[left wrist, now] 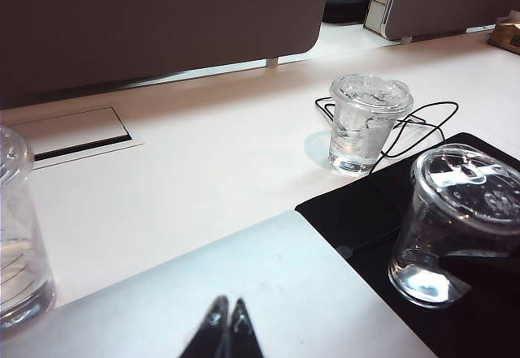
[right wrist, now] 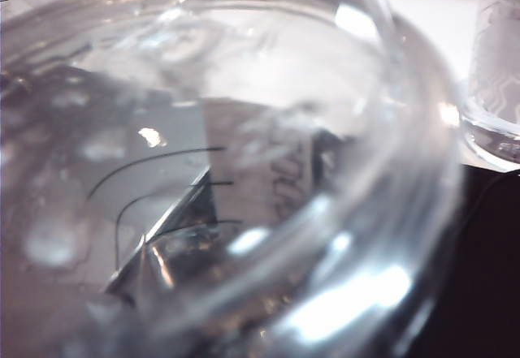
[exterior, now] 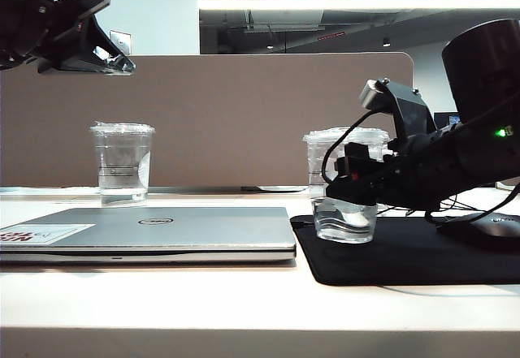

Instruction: Pick up the coffee cup on the middle and place it on the right side of the laptop.

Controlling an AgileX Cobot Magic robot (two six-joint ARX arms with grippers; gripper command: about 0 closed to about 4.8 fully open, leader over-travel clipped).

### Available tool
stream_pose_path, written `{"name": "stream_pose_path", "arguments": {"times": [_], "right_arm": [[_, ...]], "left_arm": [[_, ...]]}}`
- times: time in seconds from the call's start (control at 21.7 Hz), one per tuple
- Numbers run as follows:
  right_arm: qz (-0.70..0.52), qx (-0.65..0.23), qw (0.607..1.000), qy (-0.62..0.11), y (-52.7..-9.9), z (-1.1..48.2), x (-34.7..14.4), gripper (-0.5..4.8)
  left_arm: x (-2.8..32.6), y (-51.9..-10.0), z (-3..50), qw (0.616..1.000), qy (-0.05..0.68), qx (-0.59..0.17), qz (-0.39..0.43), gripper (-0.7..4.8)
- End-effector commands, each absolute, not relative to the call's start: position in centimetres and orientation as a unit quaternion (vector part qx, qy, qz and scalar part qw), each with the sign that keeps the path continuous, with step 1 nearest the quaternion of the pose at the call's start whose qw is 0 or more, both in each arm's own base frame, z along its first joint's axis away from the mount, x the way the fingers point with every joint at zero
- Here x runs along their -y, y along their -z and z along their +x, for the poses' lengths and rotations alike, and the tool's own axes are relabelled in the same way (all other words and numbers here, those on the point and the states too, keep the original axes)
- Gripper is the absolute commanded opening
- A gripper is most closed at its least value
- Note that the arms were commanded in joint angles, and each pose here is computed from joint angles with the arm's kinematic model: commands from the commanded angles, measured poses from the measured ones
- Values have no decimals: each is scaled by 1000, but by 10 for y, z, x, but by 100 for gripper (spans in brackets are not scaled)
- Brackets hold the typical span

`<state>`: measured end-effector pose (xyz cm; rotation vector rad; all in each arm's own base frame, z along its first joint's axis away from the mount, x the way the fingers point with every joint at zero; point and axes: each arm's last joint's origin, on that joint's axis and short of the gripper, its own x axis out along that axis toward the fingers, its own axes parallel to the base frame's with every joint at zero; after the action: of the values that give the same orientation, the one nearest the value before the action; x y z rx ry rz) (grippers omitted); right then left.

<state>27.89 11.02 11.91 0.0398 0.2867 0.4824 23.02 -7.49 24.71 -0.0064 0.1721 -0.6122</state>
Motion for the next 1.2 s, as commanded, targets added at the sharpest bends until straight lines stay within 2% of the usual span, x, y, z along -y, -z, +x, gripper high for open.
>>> {"name": "stream_pose_path", "arguments": {"times": [0.05, 0.18, 0.28, 0.37, 0.65, 1.2], "right_arm": [[22, -132, 962, -239, -121, 280, -111, 309], [23, -133, 961, -240, -121, 280, -111, 416], [24, -132, 961, -241, -121, 280, -111, 436], [24, -130, 962, -241, -123, 279, -111, 479], [23, -133, 962, -238, -130, 277, -110, 479], [24, -148, 960, -236, -146, 228, -91, 479]], "left_arm": [[75, -250, 230, 950, 302, -76, -4, -5], [75, -250, 230, 950, 302, -76, -5, -5], [75, -250, 230, 950, 302, -76, -4, -5], [75, -250, 230, 950, 302, -76, -4, -5], [75, -250, 230, 950, 302, -76, -4, -5], [75, -251, 229, 951, 302, -72, -4, -5]]}}
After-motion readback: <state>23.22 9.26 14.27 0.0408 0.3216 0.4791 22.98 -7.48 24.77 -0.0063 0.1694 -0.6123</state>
